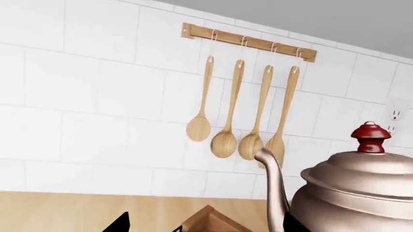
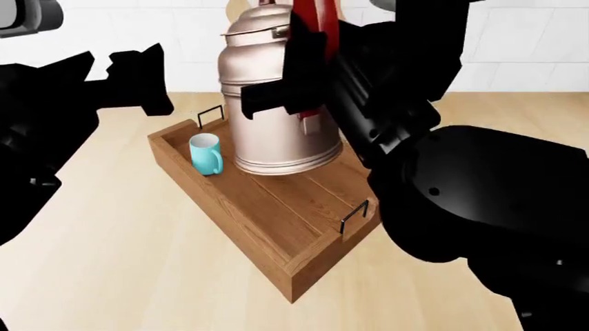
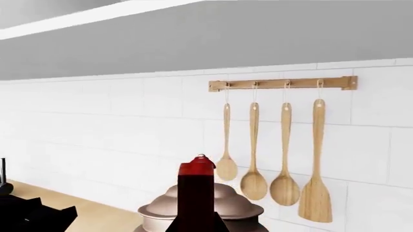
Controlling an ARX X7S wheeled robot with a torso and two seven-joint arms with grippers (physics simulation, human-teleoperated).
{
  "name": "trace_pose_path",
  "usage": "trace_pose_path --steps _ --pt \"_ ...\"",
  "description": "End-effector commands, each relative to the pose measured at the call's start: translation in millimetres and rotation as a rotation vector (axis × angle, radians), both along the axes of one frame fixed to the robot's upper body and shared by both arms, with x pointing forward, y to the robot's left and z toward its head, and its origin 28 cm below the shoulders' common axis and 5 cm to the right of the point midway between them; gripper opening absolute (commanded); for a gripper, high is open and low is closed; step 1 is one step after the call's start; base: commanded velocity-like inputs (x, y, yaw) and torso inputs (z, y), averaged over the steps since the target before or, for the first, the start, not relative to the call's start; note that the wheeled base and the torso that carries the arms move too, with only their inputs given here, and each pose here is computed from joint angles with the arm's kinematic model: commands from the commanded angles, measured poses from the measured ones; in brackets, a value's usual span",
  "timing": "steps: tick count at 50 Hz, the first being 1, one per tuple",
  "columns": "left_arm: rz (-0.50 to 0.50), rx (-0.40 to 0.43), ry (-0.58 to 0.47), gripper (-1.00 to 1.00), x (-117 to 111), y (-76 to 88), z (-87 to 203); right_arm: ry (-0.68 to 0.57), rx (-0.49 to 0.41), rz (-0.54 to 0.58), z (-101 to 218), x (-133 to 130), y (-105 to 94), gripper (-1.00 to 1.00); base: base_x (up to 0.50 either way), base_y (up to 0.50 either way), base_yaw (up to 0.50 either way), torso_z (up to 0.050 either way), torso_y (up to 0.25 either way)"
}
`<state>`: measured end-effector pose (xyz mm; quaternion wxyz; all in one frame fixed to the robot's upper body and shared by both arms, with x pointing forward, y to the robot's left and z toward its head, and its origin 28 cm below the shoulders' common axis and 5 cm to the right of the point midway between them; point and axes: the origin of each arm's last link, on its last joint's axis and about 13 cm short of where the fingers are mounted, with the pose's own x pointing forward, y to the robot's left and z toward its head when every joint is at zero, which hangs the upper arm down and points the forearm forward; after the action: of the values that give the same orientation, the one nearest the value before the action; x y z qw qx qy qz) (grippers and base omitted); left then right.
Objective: Pick the kettle from the counter and place it on the tray. Then pick the mug from the cabinet and place it on the tray. Then close the cabinet doors.
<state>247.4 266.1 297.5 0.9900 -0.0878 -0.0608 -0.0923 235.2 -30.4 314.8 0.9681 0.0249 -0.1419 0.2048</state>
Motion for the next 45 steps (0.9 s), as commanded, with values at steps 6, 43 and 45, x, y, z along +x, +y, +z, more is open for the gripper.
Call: trace_pose_path --steps 6,43,45 --pt "0.006 -0.003 0.007 1.0 1.8 0.9 -3.3 0.001 0.051 -0.005 -9.8 6.7 -1.4 -1.0 0.0 0.0 0.0 0.002 0.0" --pt "0.01 -0.01 0.016 1.0 3.2 2.7 -7.9 0.077 0.033 -0.008 -45.7 15.8 -5.7 -1.0 0.0 0.0 0.0 0.0 0.001" --pt "0.01 -0.01 0.016 1.0 3.3 2.7 -8.0 0.081 0.032 -0.009 -47.5 15.9 -6.1 -1.0 0.0 0.0 0.0 0.0 0.005"
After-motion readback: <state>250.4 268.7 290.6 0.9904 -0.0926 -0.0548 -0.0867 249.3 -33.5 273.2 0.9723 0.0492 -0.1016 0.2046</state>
